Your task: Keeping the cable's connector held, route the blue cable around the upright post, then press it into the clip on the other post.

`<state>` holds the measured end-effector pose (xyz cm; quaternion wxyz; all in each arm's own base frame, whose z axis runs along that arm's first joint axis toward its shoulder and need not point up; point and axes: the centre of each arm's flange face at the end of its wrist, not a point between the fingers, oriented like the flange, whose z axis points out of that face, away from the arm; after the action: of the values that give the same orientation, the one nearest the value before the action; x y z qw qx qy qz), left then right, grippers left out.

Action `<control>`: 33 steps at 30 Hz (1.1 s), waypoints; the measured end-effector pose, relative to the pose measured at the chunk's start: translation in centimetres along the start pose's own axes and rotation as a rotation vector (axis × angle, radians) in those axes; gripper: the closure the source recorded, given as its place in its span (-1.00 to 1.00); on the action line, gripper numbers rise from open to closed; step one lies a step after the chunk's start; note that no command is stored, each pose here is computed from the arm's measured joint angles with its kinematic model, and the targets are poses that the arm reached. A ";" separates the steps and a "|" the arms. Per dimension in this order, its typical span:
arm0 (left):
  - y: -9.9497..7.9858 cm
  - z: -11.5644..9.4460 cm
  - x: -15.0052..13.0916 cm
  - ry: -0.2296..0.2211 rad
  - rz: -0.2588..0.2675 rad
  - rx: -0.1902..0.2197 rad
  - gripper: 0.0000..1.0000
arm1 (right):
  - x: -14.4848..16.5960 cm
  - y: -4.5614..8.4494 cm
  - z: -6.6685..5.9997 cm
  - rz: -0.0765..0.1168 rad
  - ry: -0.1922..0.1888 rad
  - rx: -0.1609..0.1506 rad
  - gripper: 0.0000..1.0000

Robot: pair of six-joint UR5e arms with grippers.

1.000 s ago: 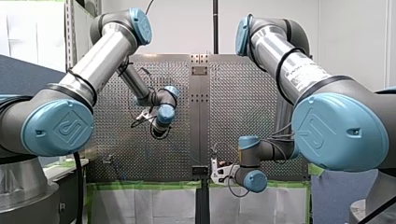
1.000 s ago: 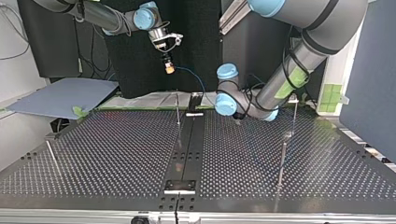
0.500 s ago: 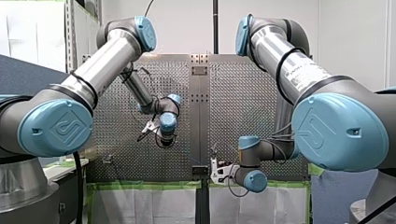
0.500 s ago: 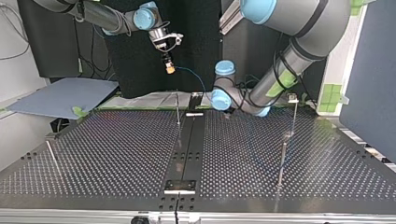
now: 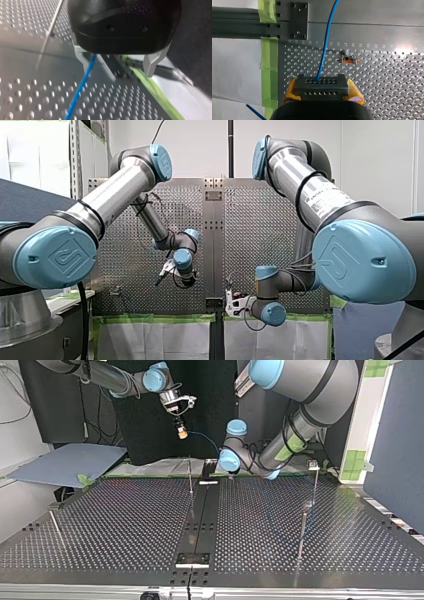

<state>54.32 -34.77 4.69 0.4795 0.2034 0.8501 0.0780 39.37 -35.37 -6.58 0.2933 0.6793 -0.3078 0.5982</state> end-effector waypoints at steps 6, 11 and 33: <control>-2.1 -0.7 -0.2 -0.017 -0.042 0.077 -0.97 | 0.0 0.2 0.0 0.001 0.000 -0.003 1.00; -3.8 -1.5 -0.4 -0.024 -0.075 0.134 -0.97 | 0.0 0.3 0.0 0.002 -0.003 -0.005 1.00; -8.3 -4.2 3.1 0.130 0.027 0.215 -0.97 | 0.0 0.5 0.0 0.004 -0.003 -0.008 1.00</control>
<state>47.11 -40.74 1.74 0.3976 0.2597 0.8800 0.0058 39.05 -35.70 -6.59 0.2946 0.6783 -0.3119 0.5966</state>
